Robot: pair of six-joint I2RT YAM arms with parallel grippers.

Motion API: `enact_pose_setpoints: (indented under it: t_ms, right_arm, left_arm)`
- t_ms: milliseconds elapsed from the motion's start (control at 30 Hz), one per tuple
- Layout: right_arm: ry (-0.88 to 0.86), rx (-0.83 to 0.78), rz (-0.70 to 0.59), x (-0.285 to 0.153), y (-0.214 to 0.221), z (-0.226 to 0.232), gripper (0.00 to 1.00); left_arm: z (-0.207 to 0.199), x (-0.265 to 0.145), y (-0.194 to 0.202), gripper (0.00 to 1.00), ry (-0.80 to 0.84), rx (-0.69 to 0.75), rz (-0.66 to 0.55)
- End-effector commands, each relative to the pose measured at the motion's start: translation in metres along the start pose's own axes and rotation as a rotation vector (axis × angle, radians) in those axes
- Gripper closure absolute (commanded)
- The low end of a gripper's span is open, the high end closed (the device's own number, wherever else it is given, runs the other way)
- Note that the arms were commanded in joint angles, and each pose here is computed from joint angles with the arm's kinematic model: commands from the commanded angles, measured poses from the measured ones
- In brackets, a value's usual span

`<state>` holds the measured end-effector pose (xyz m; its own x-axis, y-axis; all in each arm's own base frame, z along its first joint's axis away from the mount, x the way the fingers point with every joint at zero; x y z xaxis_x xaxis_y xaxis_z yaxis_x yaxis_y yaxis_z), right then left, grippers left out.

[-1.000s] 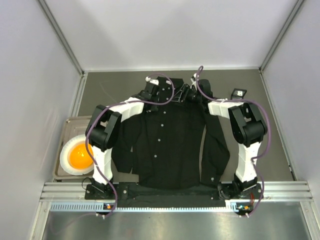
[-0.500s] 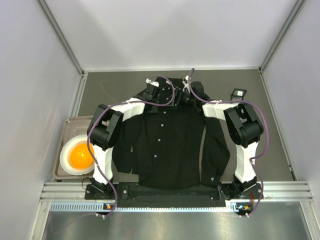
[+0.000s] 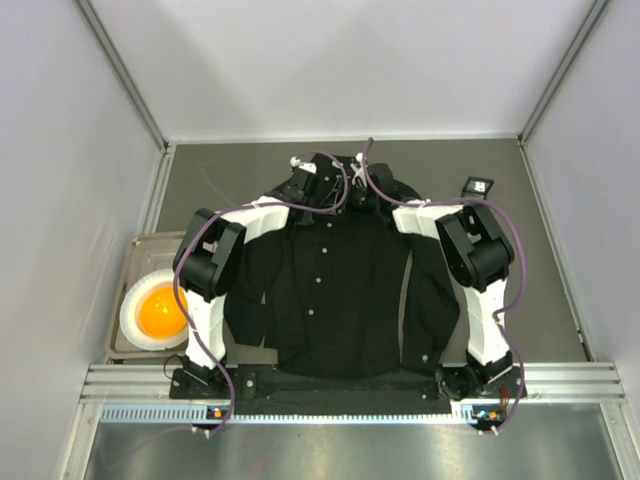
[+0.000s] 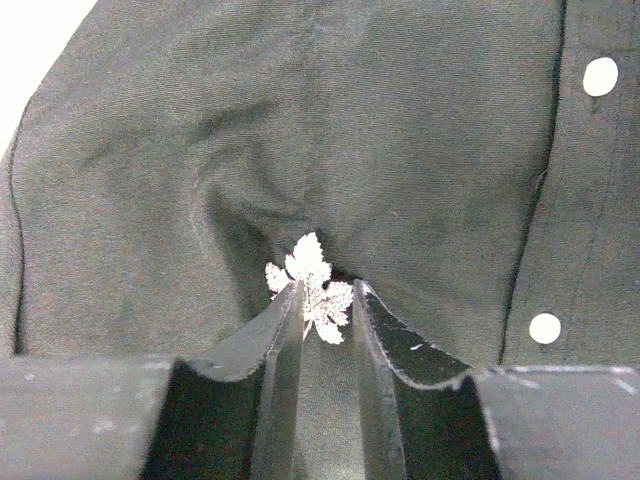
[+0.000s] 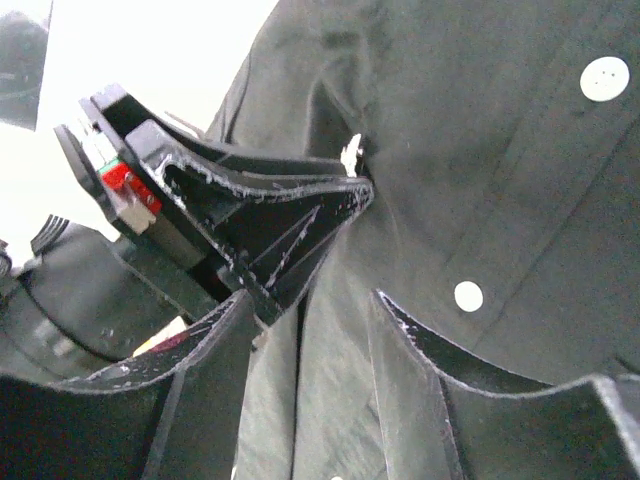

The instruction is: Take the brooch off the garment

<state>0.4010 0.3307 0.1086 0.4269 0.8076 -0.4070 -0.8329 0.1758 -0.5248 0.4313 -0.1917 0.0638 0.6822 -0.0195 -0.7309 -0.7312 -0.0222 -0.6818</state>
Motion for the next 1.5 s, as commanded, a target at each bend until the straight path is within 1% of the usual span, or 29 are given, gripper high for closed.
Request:
enact_pose_setpoints:
  t_ms: [0, 200, 233, 333, 367, 433, 500, 567, 667, 733, 833, 933, 1033, 1167, 1233, 1467]
  right_arm:
    - [-0.053, -0.031, -0.025, 0.014, -0.011, 0.015, 0.53]
    - [-0.061, -0.030, -0.007, 0.029, -0.006, 0.018, 0.56]
    - [-0.062, -0.029, -0.006, 0.031, -0.005, 0.019, 0.58]
    - [-0.052, -0.022, -0.007, 0.036, -0.002, 0.018, 0.60]
    - [-0.047, -0.021, -0.008, 0.037, -0.002, 0.018, 0.63]
    - [-0.029, -0.020, -0.007, 0.041, 0.001, 0.018, 0.64]
    - [-0.010, -0.016, -0.007, 0.045, 0.003, 0.017, 0.69]
    - [0.018, -0.014, -0.017, 0.048, 0.005, 0.016, 0.73]
    - [0.057, -0.016, -0.018, 0.053, 0.008, 0.013, 0.75]
    - [0.075, -0.044, -0.023, 0.058, 0.007, 0.014, 0.76]
    - [0.128, -0.089, -0.025, 0.063, 0.007, 0.009, 0.77]
    - [0.170, -0.143, -0.039, 0.066, 0.003, 0.008, 0.82]
    - [0.193, -0.167, -0.034, 0.070, 0.004, 0.005, 0.83]
    - [0.187, -0.175, -0.023, 0.076, 0.006, 0.002, 0.84]
    - [0.169, -0.176, -0.018, 0.078, 0.005, 0.005, 0.87]
    - [0.141, -0.192, -0.025, 0.085, 0.007, 0.013, 0.89]
  left_arm:
    - [0.000, -0.013, -0.011, 0.72, 0.030, -0.037, -0.035]
    - [0.003, -0.020, -0.016, 0.75, 0.037, -0.044, -0.042]
    - [0.003, -0.021, -0.017, 0.78, 0.042, -0.048, -0.040]
    - [0.006, -0.023, -0.016, 0.80, 0.042, -0.060, -0.033]
    - [0.006, -0.022, -0.014, 0.82, 0.048, -0.062, -0.027]
    - [0.008, -0.022, -0.013, 0.83, 0.043, -0.068, -0.020]
    - [0.009, -0.024, -0.015, 0.88, 0.047, -0.071, -0.017]
    - [0.010, -0.025, -0.015, 0.90, 0.047, -0.072, -0.015]
    - [0.012, -0.027, -0.015, 0.90, 0.044, -0.073, -0.013]
    - [0.012, -0.027, -0.013, 0.93, 0.046, -0.073, -0.009]
    - [0.012, -0.026, -0.010, 0.94, 0.046, -0.072, 0.001]
    - [0.013, -0.026, -0.009, 0.97, 0.045, -0.075, 0.006]
    - [0.014, -0.027, -0.010, 1.00, 0.048, -0.079, 0.004]
    - [0.015, -0.027, -0.011, 1.00, 0.055, -0.088, 0.007]
    - [0.016, -0.025, -0.010, 1.00, 0.058, -0.098, 0.008]
    - [0.018, -0.022, -0.008, 1.00, 0.072, -0.115, 0.026]
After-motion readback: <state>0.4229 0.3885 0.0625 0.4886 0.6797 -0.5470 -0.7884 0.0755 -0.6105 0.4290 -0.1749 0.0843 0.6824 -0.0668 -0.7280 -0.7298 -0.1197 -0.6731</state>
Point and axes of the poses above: each gripper's point midway between its finger pads, its own x axis out along the fingers, its own z axis along the line the jaws close on, y = z × x, the point moved 4 cm from there along -x, back along the fingers, and after that the axes turned 7 degrees about -x, right-handed, at the moved point
